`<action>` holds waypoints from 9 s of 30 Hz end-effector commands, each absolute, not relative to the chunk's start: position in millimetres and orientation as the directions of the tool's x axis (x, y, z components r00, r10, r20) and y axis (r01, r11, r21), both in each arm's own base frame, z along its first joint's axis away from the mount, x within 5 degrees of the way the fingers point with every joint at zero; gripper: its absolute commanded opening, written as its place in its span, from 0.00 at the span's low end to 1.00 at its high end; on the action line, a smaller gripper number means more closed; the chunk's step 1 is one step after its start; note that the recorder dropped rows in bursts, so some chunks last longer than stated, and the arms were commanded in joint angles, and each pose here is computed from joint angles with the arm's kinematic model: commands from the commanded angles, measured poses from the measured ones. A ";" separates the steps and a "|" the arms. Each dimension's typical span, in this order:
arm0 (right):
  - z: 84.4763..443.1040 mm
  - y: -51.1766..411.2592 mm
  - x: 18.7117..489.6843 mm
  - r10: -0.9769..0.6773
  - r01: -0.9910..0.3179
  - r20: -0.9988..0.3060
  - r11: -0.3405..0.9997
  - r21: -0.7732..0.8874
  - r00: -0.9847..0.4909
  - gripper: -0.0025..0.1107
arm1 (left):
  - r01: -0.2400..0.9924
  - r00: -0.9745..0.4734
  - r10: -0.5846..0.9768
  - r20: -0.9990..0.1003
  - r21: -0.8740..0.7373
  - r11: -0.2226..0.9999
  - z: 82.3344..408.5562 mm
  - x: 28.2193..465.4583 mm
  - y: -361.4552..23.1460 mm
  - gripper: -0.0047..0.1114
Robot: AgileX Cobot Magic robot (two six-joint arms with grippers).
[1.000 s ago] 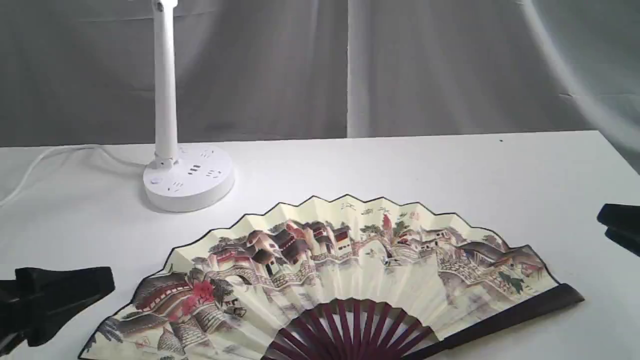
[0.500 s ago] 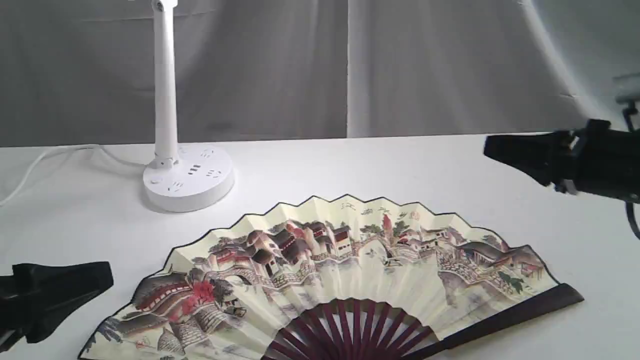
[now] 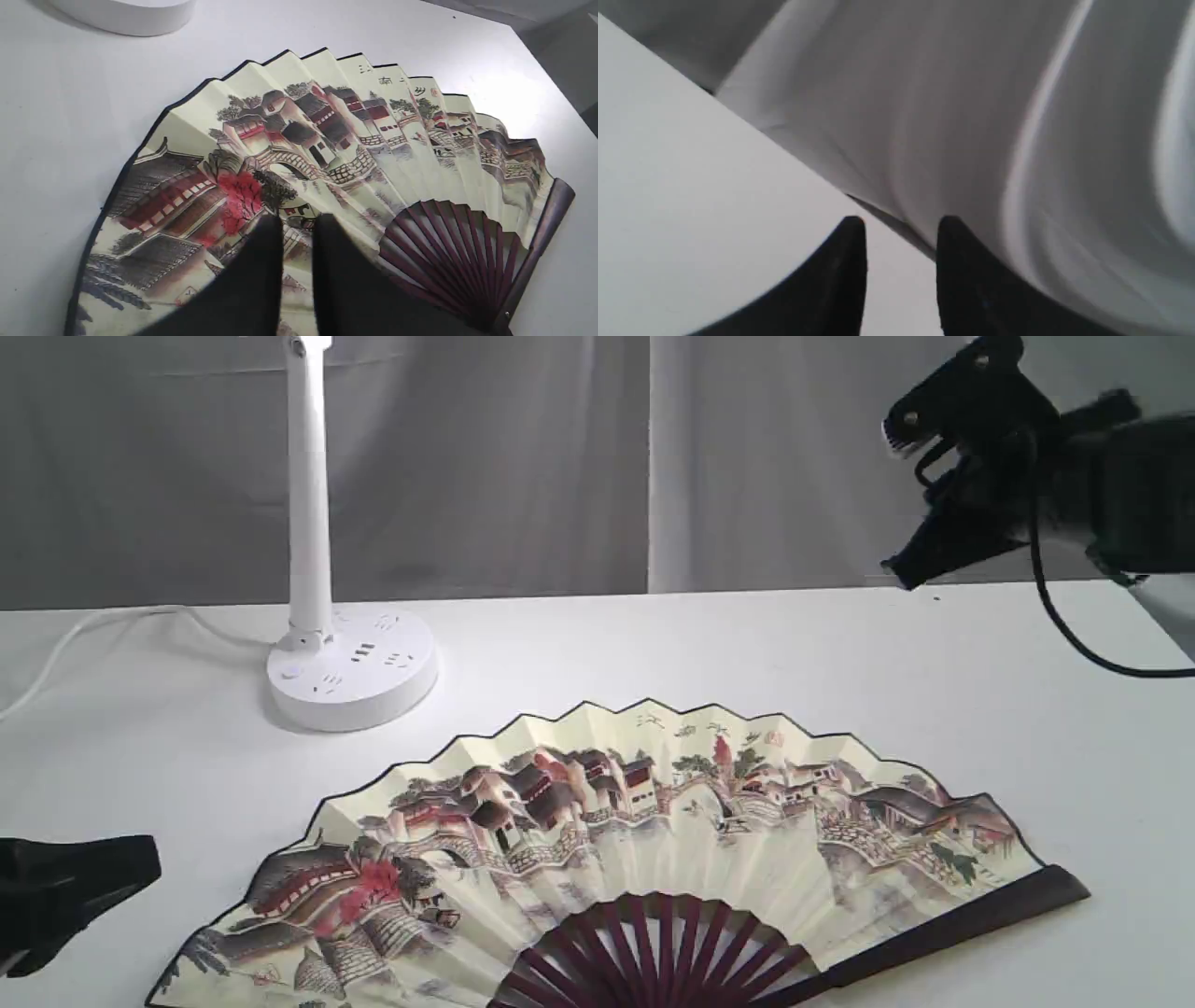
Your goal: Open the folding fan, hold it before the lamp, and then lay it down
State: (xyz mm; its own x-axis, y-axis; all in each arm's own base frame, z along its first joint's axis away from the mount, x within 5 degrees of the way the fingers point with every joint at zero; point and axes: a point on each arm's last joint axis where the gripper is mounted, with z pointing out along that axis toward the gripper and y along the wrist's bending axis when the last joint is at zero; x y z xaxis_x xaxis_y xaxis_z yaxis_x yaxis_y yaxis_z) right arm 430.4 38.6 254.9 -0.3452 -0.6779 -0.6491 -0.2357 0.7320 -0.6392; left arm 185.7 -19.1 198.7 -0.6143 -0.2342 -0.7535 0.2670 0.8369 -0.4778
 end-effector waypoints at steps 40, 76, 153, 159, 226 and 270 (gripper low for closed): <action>251.6 42.0 450.2 -0.977 -0.285 -0.179 0.206 -0.936 -0.115 0.02 | 0.275 -0.619 -0.213 -0.756 -0.462 0.843 197.2 183.6 -20.0 0.06; 338.1 58.0 454.4 -0.191 -0.123 -0.491 0.978 -0.168 -0.850 0.02 | 0.275 -0.619 -0.213 -0.756 -0.462 0.843 197.2 183.6 -20.0 0.06; 201.8 2.6 56.5 0.014 -0.046 -0.999 0.999 0.015 -0.039 0.02 | 0.248 -0.627 -0.200 -0.753 -0.436 0.865 193.8 183.7 -17.0 0.06; 201.1 2.6 56.5 0.018 -0.047 -0.999 0.999 0.020 -0.048 0.02 | 0.276 -0.615 -0.160 -0.772 -0.401 0.873 193.8 183.7 -17.0 0.06; 201.1 2.6 56.5 0.018 -0.047 -0.999 0.999 0.020 -0.047 0.02 | 0.426 -0.120 0.967 0.226 0.891 -0.156 297.9 261.8 34.8 0.22; 201.1 2.6 56.5 0.017 -0.047 -0.999 0.999 0.019 -0.047 0.02 | 0.450 -0.697 0.555 -0.454 0.325 0.832 254.2 327.2 -184.3 0.04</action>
